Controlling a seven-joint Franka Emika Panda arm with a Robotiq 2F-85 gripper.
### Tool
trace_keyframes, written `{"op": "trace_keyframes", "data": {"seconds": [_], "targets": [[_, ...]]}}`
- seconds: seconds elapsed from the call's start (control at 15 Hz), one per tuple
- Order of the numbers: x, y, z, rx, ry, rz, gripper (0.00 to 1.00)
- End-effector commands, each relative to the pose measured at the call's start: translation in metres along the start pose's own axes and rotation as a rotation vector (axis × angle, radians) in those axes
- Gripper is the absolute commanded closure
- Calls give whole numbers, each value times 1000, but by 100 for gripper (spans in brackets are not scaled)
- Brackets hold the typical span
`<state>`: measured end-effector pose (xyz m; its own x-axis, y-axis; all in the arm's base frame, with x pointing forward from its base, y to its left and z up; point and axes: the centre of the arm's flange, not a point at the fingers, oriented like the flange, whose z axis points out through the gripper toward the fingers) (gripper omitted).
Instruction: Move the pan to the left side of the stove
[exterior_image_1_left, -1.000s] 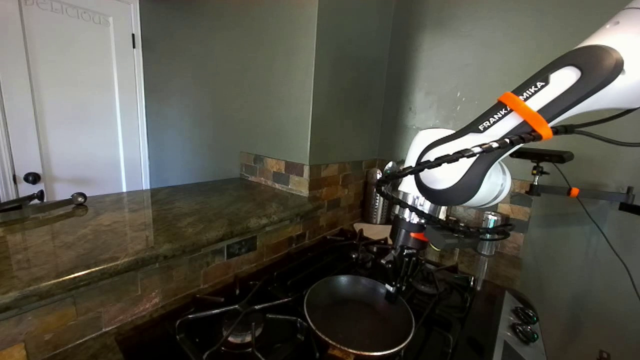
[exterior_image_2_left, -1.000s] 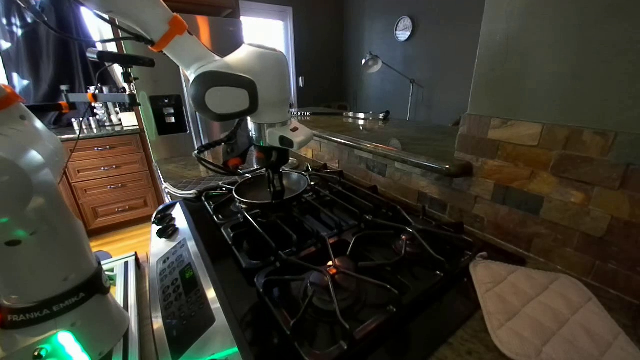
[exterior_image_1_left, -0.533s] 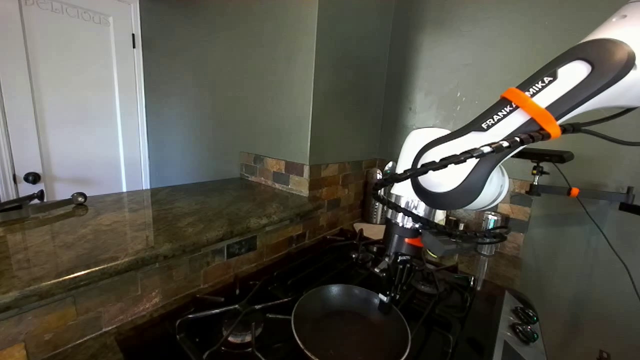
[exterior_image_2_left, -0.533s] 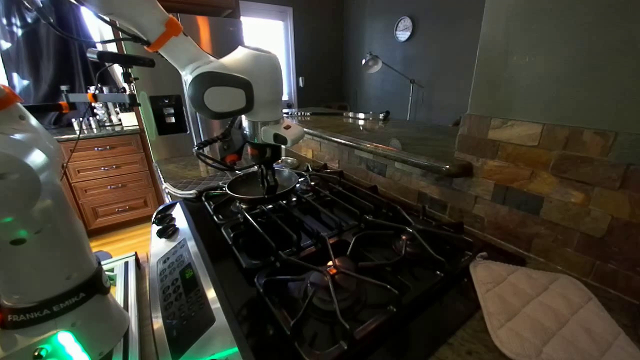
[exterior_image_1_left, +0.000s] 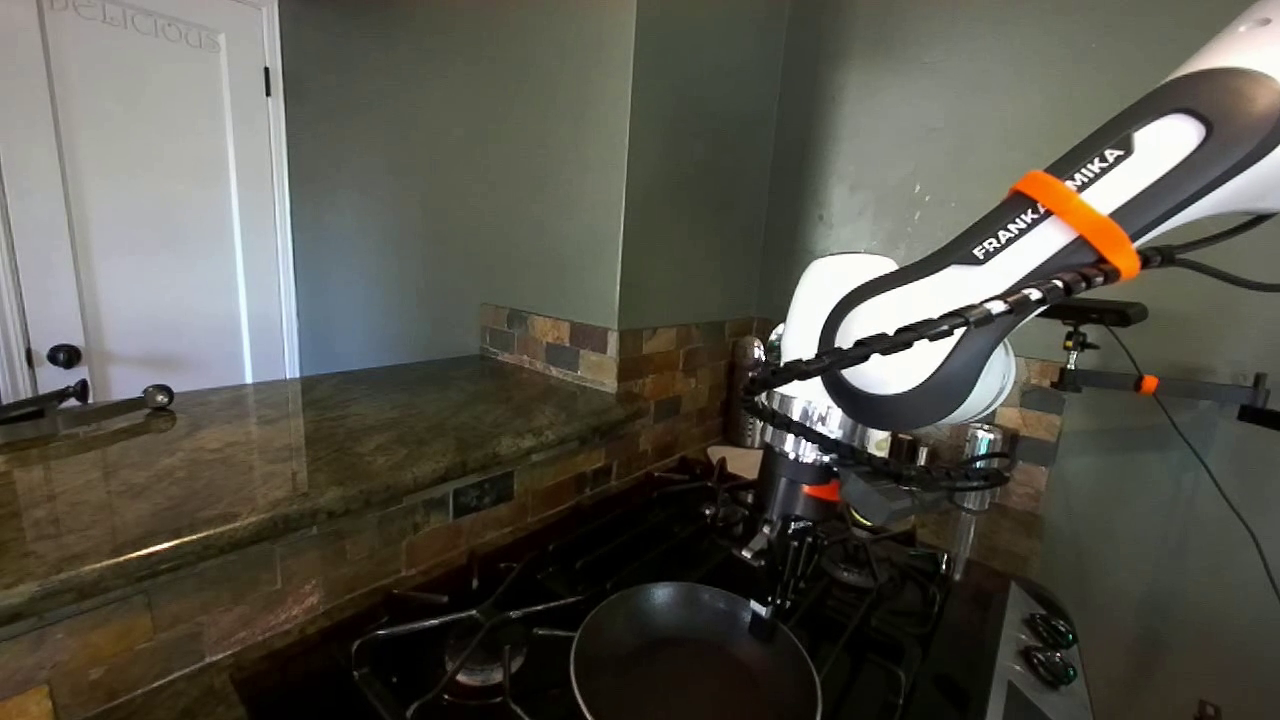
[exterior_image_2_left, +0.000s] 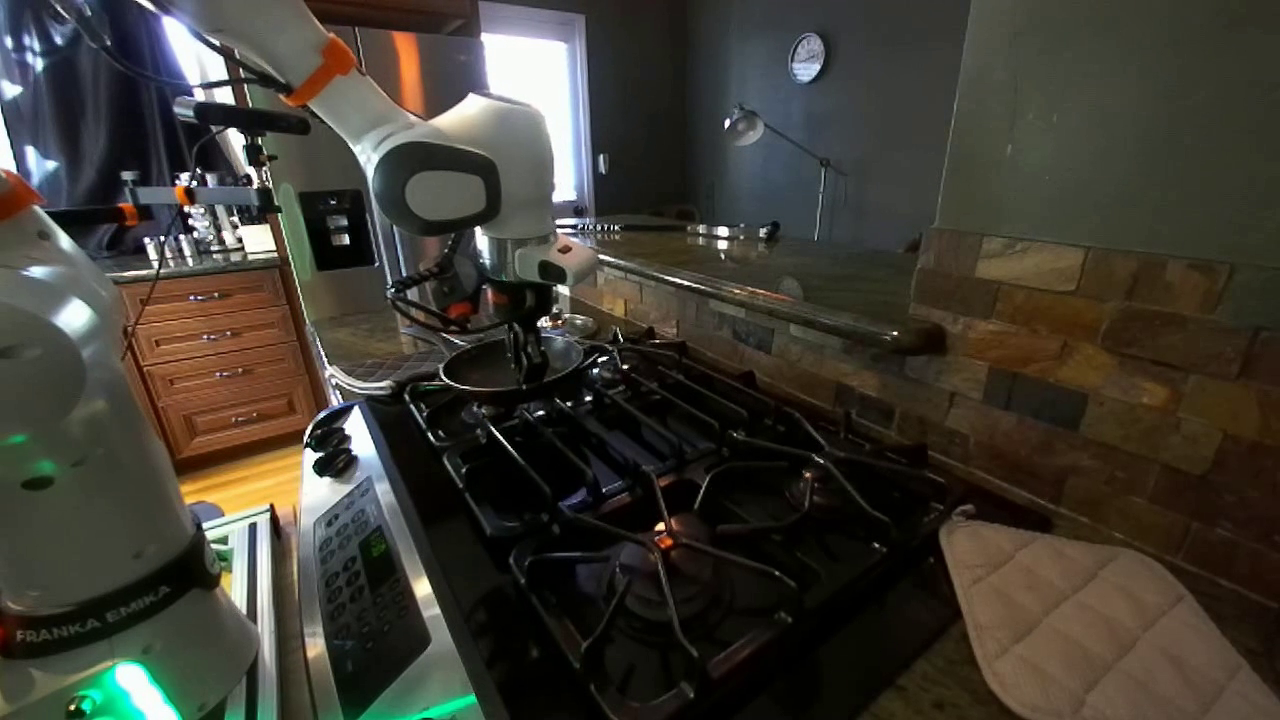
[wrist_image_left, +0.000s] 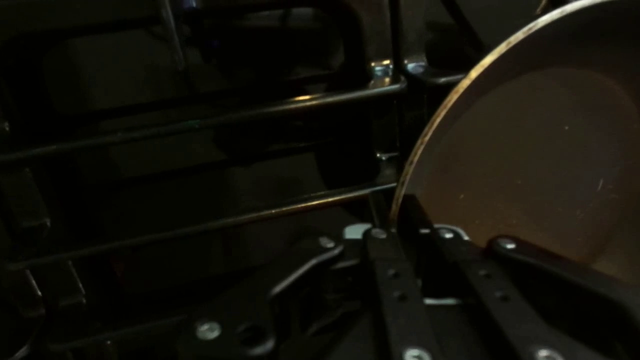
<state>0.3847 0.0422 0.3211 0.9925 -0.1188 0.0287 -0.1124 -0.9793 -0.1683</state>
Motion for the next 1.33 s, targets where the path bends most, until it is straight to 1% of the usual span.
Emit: {"op": "trace_keyframes", "data": {"seconds": [0.0,0.47,1.27], "targets": [[-19,-13,14,-3,-22,-21,97],[-19,-29,19,-16,-15,-62,97],[-17,-43,23,-23,-15,-119,97]]}}
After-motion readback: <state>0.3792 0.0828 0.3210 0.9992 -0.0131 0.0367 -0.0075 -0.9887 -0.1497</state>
